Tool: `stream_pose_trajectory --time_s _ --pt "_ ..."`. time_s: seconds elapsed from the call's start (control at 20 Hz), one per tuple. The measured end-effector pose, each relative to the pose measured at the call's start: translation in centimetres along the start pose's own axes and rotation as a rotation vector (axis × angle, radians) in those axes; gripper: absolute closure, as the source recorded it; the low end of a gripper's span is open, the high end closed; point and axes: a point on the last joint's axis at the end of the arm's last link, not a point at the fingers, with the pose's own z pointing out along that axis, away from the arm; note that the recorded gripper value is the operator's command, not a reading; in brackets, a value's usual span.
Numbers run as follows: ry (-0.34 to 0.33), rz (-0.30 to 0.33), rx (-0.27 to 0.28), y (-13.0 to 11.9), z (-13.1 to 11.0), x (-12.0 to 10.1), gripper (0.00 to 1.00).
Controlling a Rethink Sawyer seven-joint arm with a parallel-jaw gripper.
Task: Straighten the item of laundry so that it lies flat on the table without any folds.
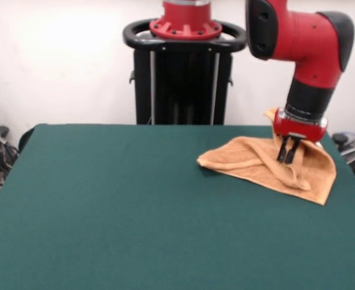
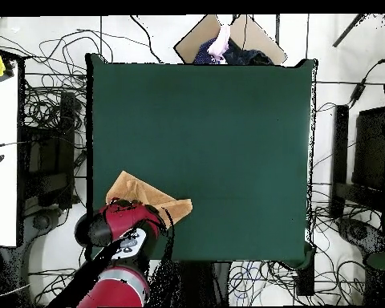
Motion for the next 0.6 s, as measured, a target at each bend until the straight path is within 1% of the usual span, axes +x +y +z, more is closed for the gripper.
stream_pose_trajectory --time_s 0.15,0.2,0.3,0.45,0.6 --pt "-0.007 -0.021 -0.006 -0.3 0.1 0.0 1.0" --pt "-0.021 -0.051 -0.014 -1.0 0.6 0.0 1.0" --pt "-0.038 -0.074 -0.019 -1.9 1.1 -0.1 1.0" --pt "-0.054 -0.097 -0.025 -3.0 1.8 -0.2 1.0" --pt "-0.06 -0.107 -0.027 -3.4 1.5 -0.3 1.0"
